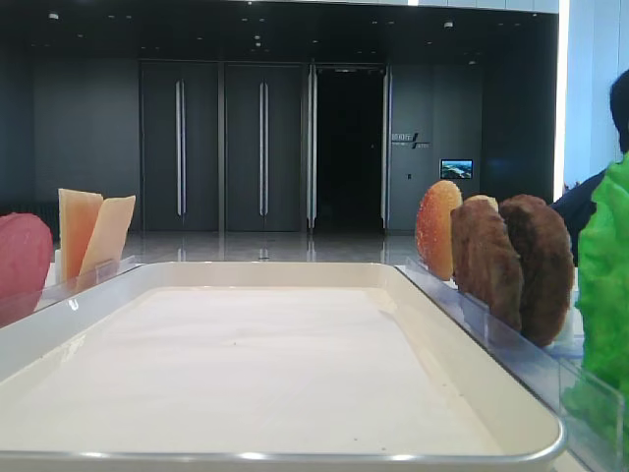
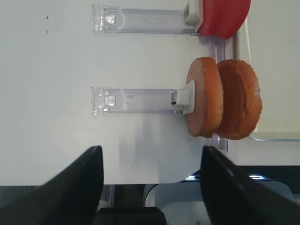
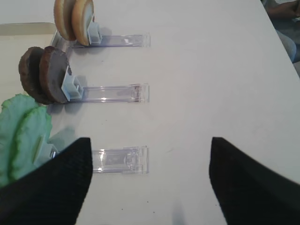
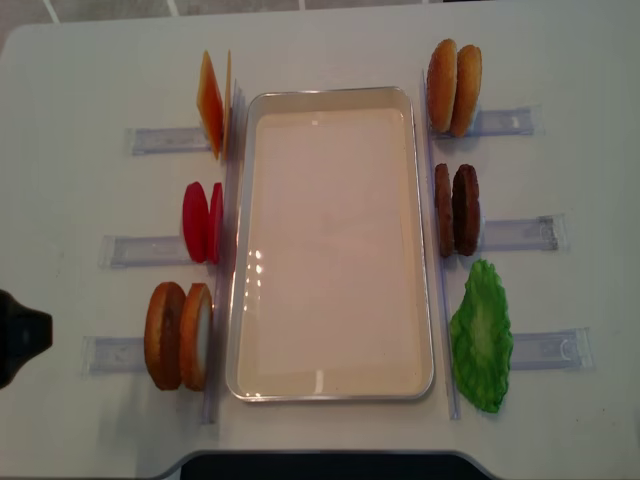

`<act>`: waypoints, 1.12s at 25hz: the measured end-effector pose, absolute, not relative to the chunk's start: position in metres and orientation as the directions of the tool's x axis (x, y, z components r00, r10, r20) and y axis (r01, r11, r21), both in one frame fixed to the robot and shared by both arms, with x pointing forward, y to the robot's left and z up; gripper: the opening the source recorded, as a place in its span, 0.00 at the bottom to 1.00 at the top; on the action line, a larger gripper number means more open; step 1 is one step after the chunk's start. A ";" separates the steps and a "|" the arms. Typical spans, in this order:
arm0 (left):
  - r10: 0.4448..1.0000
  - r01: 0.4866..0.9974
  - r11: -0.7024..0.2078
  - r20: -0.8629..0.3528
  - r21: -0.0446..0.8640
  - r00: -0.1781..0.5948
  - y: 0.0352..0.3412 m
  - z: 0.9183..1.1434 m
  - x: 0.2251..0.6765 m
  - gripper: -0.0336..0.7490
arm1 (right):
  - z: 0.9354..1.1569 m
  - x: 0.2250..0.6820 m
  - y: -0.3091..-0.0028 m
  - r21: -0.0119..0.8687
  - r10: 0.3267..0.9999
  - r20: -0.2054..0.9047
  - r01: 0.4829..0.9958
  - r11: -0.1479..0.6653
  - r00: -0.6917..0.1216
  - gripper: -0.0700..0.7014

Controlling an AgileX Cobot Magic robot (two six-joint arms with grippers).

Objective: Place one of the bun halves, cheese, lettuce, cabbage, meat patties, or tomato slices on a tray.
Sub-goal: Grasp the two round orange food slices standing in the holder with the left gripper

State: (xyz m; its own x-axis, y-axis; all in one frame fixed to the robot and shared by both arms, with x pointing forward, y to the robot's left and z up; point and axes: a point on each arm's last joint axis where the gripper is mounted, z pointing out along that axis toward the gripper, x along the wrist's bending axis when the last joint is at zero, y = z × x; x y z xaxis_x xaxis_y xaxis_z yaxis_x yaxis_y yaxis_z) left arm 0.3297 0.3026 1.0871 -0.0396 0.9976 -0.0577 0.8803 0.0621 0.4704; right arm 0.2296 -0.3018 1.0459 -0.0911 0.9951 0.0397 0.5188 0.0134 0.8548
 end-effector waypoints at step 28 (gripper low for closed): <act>0.995 0.972 0.094 0.023 0.214 -0.101 0.321 1.079 0.443 0.67 | 1.046 0.230 -0.302 0.855 0.995 0.040 0.519 0.013 -0.091 0.77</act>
State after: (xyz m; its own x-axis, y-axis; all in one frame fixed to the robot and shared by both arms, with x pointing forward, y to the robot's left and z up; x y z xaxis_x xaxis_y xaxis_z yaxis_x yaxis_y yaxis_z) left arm 0.4428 0.3206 1.0786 -0.1011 0.9946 0.0227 0.9723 0.0939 0.2141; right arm 0.2296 -0.3018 1.0459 -0.0911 0.9951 0.0397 0.5188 0.0134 0.8548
